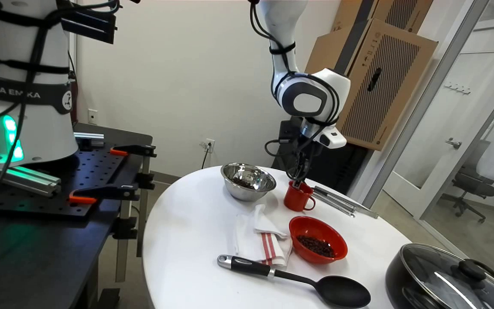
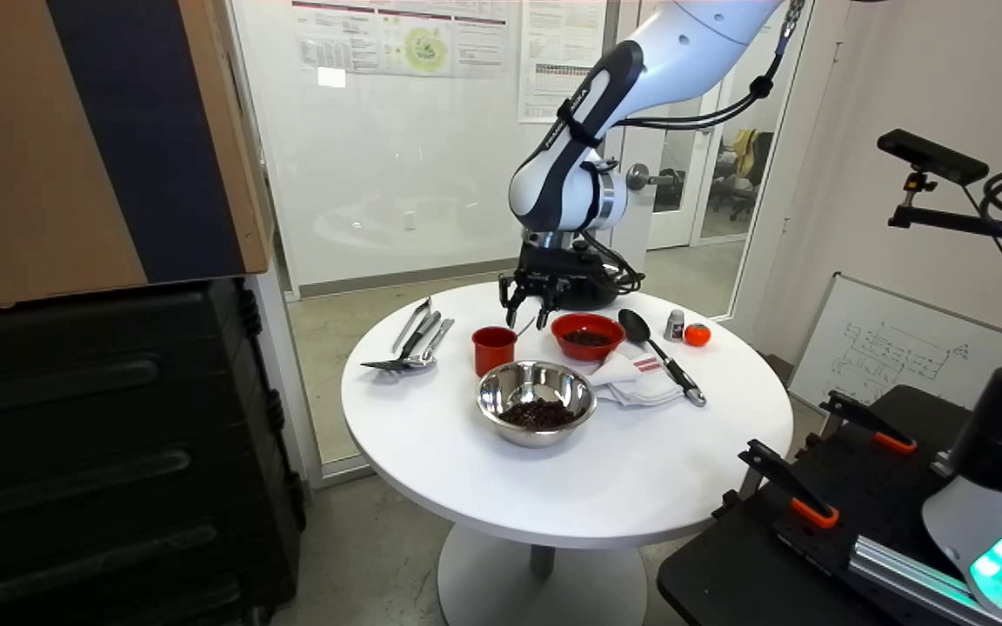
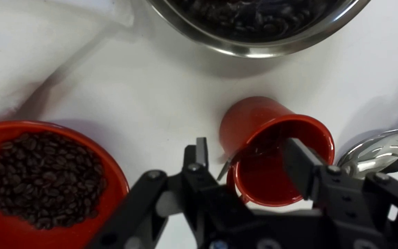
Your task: Take the spoon out of the spoon out of the red cup and put it next to the black spoon
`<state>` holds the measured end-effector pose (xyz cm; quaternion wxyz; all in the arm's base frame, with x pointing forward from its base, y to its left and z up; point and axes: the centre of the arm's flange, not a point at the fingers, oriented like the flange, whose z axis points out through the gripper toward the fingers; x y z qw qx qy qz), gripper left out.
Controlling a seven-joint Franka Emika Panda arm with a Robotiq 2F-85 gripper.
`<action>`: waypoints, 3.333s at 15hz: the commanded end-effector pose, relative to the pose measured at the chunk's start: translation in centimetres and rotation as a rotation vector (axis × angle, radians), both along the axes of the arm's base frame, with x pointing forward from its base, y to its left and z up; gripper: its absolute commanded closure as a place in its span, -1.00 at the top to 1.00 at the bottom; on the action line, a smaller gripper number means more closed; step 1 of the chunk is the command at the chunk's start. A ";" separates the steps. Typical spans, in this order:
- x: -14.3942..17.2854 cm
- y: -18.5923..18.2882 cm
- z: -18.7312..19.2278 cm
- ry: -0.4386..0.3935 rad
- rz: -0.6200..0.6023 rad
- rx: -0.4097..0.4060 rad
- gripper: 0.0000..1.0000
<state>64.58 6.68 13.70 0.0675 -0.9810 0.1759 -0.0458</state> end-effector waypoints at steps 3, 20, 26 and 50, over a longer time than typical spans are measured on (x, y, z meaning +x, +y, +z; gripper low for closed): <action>1.2 -0.1 -0.1 -0.028 -0.042 0.009 0.02; 1.2 0.5 1.6 -0.066 -0.005 0.048 -0.98; 0.0 1.3 7.2 -0.164 0.058 0.179 -0.98; -9.7 -5.0 14.7 -0.332 0.096 0.179 -0.93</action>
